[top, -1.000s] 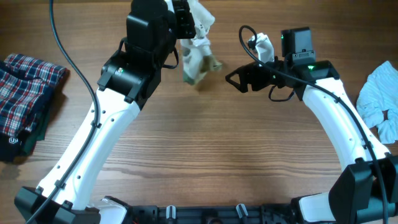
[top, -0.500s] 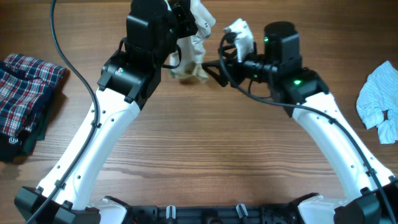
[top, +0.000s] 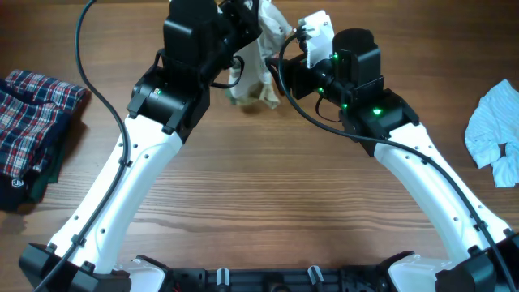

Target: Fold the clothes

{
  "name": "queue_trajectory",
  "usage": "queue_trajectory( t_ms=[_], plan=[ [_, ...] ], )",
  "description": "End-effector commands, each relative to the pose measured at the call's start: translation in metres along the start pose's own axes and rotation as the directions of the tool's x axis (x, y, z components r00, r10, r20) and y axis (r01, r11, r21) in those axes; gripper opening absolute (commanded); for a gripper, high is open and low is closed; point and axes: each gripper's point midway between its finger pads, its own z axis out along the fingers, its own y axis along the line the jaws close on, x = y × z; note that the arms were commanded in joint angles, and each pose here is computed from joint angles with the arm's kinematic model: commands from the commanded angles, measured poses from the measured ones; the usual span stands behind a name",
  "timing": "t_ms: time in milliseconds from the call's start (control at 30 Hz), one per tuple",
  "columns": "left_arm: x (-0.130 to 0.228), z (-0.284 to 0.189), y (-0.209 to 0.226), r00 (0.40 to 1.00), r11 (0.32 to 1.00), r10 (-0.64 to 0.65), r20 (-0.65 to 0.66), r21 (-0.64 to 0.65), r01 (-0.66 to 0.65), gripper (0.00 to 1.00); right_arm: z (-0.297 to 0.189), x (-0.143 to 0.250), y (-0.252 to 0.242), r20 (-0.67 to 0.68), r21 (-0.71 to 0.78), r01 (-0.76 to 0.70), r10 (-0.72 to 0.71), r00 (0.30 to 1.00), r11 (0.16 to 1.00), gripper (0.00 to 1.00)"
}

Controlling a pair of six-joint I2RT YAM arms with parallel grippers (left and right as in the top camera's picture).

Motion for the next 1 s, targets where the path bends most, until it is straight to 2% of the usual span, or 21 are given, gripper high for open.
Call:
queue_trajectory(
  t_ms=[0,233,333,367,433,467,500,567,700,933,967],
  plan=[
    [-0.005,-0.008,-0.020,0.998,0.996,-0.054,-0.014,0.068,0.054,0.04,0.002,-0.003,0.004,0.006,-0.023,-0.023,0.023,1.000,0.999,0.84],
    [0.002,-0.010,-0.030,0.995,0.990,-0.072,-0.067,0.118,0.080,0.04,0.007,-0.009,0.011,0.033,-0.062,-0.030,0.032,0.999,0.998,0.81],
    [0.002,-0.010,-0.030,0.995,0.989,-0.076,-0.067,0.119,0.084,0.04,0.018,-0.002,0.011,0.019,-0.071,-0.033,0.034,0.999,0.997,0.75],
    [0.003,-0.010,-0.031,0.995,0.989,-0.076,-0.071,0.122,0.084,0.04,0.020,-0.002,0.010,0.021,-0.071,-0.035,0.036,0.999,0.997,0.68],
    [0.003,-0.010,-0.031,0.995,0.989,-0.075,-0.072,0.123,0.083,0.04,0.020,-0.004,0.010,0.031,-0.071,-0.036,0.038,0.999,0.997,0.38],
    [0.003,-0.010,-0.031,0.995,0.989,-0.074,-0.072,0.122,0.083,0.04,0.020,-0.004,0.010,0.031,-0.070,-0.031,0.034,0.999,0.997,0.12],
    [0.003,-0.010,-0.031,0.995,0.990,-0.066,-0.071,0.122,0.075,0.04,0.020,-0.003,0.010,0.026,-0.069,-0.026,0.028,0.999,0.997,0.04],
    [0.002,-0.010,-0.029,0.996,0.991,-0.055,-0.066,0.115,0.062,0.04,0.020,0.001,0.009,0.012,-0.066,0.014,-0.013,1.000,0.998,0.04],
    [-0.010,-0.007,-0.002,0.999,0.999,0.032,-0.002,0.009,-0.032,0.04,0.010,0.013,0.007,-0.042,-0.046,0.128,-0.130,0.991,0.991,0.04],
    [-0.005,-0.007,0.029,0.995,0.992,0.087,-0.053,-0.091,-0.092,0.06,-0.022,-0.020,0.004,0.044,0.033,0.241,-0.243,0.969,0.970,0.04],
    [-0.003,-0.007,0.029,0.994,0.992,0.087,-0.062,-0.089,-0.092,0.04,-0.026,-0.024,0.005,0.055,0.036,0.261,-0.262,0.963,0.965,0.04]
  ],
)
